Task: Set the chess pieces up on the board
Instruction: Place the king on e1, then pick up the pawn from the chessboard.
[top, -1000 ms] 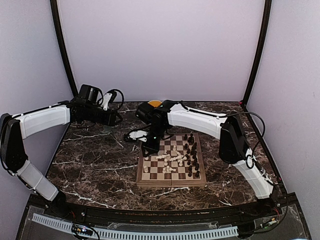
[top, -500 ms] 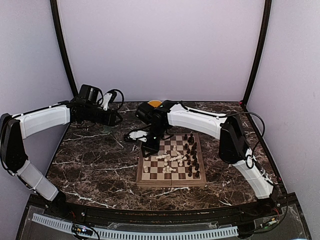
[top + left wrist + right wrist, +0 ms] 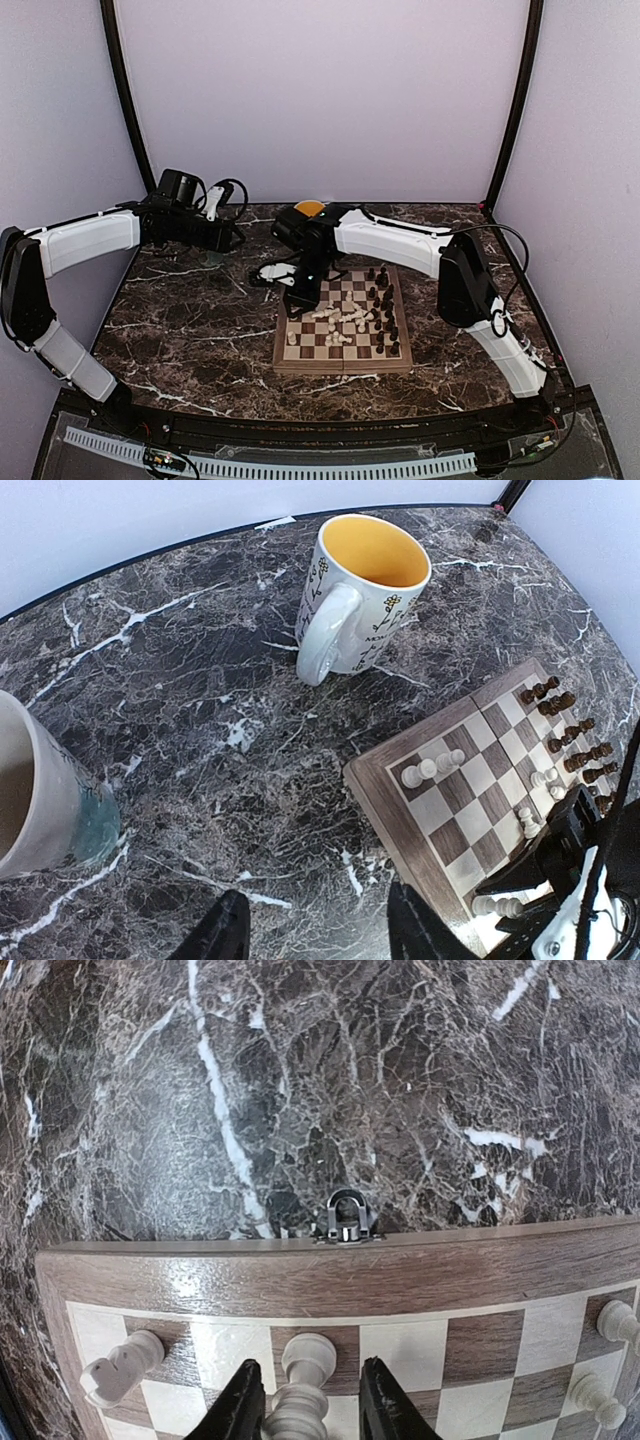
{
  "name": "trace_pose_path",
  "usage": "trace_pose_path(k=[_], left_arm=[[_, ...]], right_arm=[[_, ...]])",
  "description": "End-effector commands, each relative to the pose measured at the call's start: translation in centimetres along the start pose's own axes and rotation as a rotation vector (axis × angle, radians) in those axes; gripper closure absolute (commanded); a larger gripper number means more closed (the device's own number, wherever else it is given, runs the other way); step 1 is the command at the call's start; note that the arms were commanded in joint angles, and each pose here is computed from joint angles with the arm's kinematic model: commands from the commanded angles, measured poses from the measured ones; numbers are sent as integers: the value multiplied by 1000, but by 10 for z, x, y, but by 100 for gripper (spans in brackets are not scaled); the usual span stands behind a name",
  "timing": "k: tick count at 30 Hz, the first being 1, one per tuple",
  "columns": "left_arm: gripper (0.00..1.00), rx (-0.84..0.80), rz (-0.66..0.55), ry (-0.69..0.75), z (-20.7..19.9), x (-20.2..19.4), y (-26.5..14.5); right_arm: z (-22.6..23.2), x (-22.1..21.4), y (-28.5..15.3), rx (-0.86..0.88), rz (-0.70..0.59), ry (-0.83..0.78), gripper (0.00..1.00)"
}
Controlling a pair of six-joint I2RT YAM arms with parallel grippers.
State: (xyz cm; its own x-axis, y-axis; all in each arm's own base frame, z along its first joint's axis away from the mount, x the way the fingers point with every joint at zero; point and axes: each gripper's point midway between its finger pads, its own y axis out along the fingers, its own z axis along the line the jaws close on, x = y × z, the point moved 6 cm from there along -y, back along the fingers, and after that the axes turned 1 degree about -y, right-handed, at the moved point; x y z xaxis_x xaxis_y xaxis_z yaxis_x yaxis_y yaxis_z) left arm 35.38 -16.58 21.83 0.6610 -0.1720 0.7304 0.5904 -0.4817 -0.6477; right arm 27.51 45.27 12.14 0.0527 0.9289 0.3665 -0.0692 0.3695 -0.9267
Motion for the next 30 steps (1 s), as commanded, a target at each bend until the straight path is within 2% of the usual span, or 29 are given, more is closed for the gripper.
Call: trace_pose_path(k=[1,6,9,14,20,27,30], left_arm=[[51,7,-38,11,-2,11,-14],[52,-82,-64,35,-15,15,-20],[53,-123,-81,79,-30,19,-26],[55,-188,-6,191,-68,12,-18],[57,-288,101,271,-107,-2,3],[59,-324,177,352,-149,-4,51],[55,-326,216,398,-165,-6,73]], right_arm=[[7,12,-43,-64,-58,-37,64],[6,-1,-88,-95,-125,-22,60],[4,-25,-107,-93,-147,16,58],[-4,-79,-134,-120,-187,95,59],[-24,-139,-153,-180,-294,244,61],[-46,-176,-159,-282,-314,349,64],[-62,-193,-168,-378,-313,408,65]])
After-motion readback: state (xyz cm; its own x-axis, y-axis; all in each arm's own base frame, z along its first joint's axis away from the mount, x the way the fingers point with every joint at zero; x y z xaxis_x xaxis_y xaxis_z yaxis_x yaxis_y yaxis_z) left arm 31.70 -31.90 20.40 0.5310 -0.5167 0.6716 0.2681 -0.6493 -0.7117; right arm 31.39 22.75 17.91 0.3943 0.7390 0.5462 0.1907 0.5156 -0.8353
